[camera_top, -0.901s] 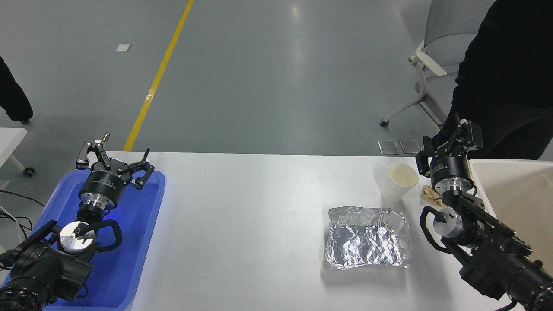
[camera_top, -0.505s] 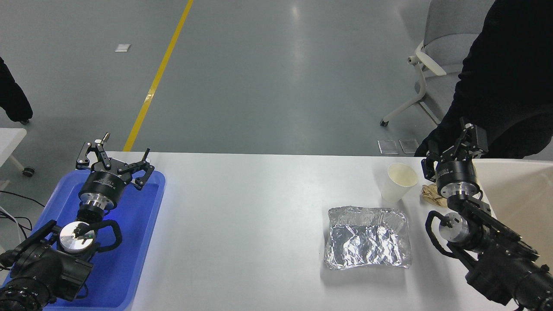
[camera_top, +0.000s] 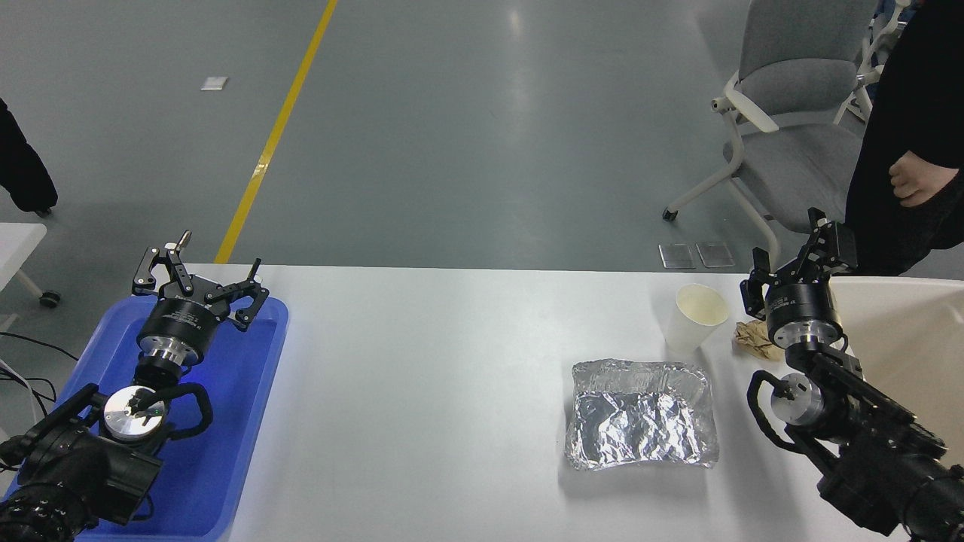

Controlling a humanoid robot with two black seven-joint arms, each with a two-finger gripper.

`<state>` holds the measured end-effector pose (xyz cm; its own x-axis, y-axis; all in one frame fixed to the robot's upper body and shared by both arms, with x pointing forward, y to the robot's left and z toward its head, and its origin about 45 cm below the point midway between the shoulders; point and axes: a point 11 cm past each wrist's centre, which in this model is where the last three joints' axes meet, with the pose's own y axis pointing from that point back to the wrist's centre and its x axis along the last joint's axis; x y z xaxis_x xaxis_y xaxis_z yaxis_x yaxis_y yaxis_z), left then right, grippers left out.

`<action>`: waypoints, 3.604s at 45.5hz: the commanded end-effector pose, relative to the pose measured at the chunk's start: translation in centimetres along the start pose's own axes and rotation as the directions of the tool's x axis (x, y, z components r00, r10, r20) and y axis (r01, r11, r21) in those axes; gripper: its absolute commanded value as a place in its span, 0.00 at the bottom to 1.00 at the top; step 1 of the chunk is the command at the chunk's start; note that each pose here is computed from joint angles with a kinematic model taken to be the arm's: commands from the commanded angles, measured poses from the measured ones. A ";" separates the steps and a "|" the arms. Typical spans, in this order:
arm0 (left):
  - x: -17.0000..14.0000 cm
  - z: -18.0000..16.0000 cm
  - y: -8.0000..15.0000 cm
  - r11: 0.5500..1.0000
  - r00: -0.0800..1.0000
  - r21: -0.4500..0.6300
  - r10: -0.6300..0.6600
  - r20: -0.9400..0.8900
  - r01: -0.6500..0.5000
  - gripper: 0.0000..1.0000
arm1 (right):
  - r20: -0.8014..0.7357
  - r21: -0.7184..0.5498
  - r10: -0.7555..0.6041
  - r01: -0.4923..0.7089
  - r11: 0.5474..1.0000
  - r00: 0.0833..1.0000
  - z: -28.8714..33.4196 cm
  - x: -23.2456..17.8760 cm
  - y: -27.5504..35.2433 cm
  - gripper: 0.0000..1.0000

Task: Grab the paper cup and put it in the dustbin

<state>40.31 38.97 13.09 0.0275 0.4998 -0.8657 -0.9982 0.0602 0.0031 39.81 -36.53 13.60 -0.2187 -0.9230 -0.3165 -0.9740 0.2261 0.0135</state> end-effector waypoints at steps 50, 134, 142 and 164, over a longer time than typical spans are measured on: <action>0.0 0.0 0.0 1.000 1.000 0.001 0.000 0.001 0.000 1.00 | -0.322 0.059 -0.146 0.173 0.983 0.936 -8.5 0.3 -4.0 1.00; 0.0 0.0 0.0 1.000 1.000 0.001 0.000 0.001 0.000 1.00 | -0.278 -0.923 -0.917 -0.184 0.337 -0.286 -17.4 -2.8 2.6 1.00; 0.0 0.0 0.0 1.000 1.000 0.000 0.000 0.000 0.000 1.00 | -0.257 -0.934 -0.926 -0.174 0.311 -0.275 -17.5 -3.5 3.0 1.00; 0.0 0.0 0.0 1.000 1.000 0.001 0.000 0.001 0.000 1.00 | -0.206 -0.960 -0.943 -0.130 0.246 -0.262 -16.7 -5.5 3.5 1.00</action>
<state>40.31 38.96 13.08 0.0274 0.5002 -0.8655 -0.9981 0.0609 0.0035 36.44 -36.86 31.35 0.9586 -0.0407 0.2817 -0.2844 -0.0990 0.9536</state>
